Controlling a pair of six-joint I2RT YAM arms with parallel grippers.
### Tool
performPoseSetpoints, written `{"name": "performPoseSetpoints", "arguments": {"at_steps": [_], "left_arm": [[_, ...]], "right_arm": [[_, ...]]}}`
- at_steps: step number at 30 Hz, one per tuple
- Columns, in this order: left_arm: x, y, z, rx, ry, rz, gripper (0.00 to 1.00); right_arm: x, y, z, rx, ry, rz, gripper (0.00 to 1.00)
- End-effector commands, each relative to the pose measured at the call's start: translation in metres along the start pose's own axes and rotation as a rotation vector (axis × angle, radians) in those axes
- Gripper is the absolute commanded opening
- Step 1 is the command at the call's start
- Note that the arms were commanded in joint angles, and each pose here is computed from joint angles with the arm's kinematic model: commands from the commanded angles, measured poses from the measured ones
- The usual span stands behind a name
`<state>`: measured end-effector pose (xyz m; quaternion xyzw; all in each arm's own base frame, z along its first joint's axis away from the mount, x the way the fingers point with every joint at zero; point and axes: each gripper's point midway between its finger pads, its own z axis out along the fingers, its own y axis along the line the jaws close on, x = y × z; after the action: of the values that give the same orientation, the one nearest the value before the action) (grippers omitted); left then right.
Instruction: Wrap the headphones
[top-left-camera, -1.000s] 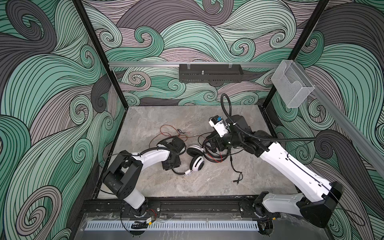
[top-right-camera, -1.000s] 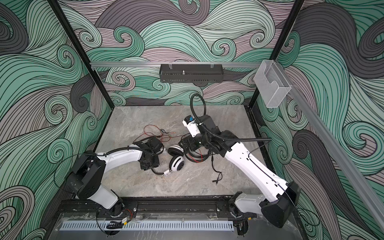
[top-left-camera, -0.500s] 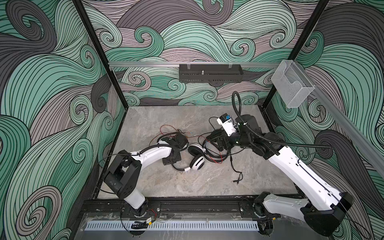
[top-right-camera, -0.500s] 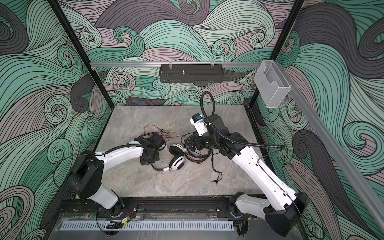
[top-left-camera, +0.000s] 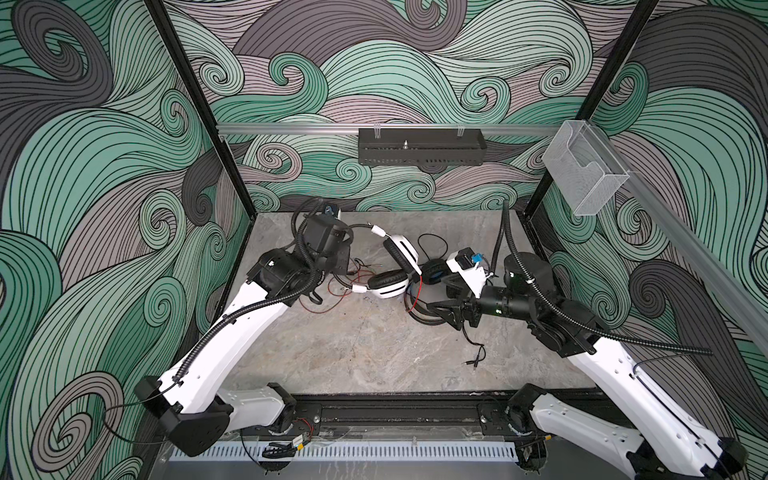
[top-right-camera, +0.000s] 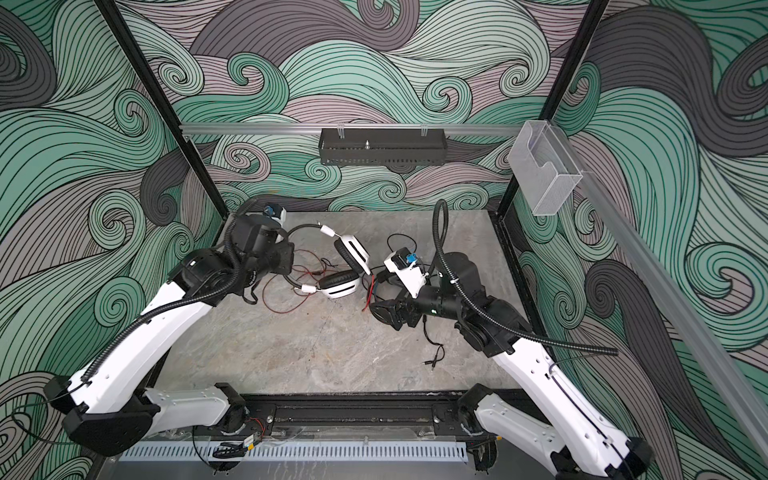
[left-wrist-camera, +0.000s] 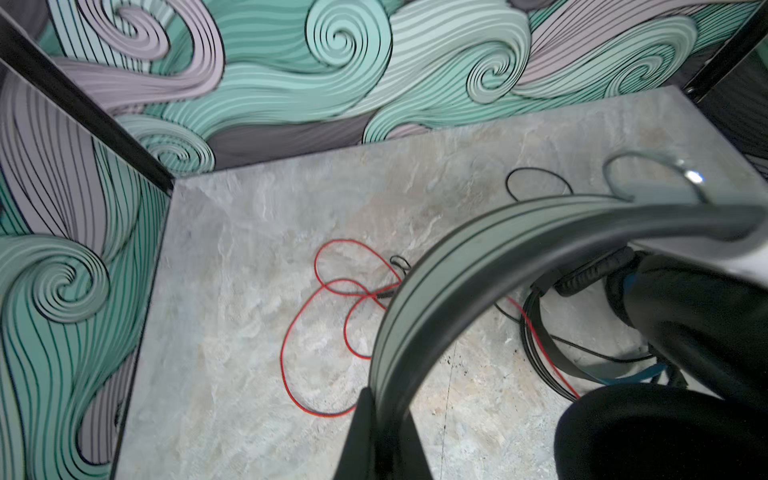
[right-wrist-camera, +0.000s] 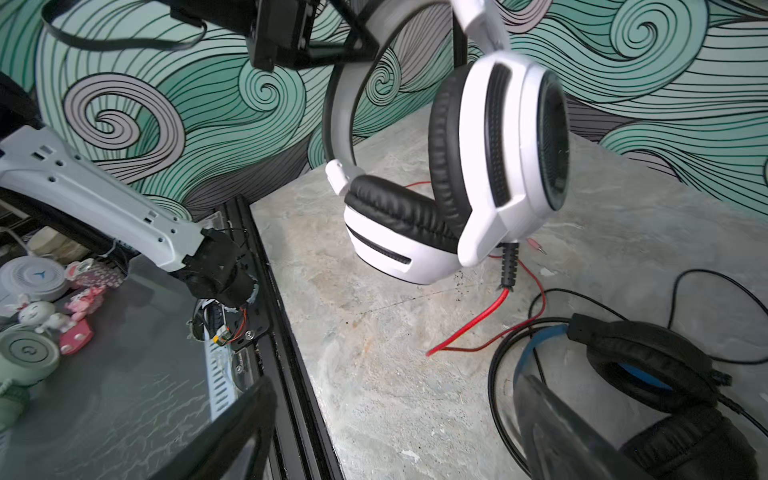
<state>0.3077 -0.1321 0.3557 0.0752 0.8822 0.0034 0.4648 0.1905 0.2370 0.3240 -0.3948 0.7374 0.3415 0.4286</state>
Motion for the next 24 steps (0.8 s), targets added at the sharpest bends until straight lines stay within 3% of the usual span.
{"name": "performPoseSetpoints", "arguments": {"at_steps": [1, 7, 24], "left_arm": [[-0.022, 0.007, -0.02, -0.001, -0.062, 0.043, 0.0], [-0.036, 0.008, -0.042, 0.045, -0.087, -0.003, 0.0], [-0.068, 0.017, -0.093, 0.123, -0.21, -0.114, 0.0]], "right_arm": [[-0.02, 0.009, 0.005, -0.077, -0.084, -0.051, 0.89], [-0.024, 0.006, 0.014, -0.094, -0.147, -0.005, 0.9], [-0.024, -0.015, 0.048, -0.104, -0.167, 0.039, 0.87]]}}
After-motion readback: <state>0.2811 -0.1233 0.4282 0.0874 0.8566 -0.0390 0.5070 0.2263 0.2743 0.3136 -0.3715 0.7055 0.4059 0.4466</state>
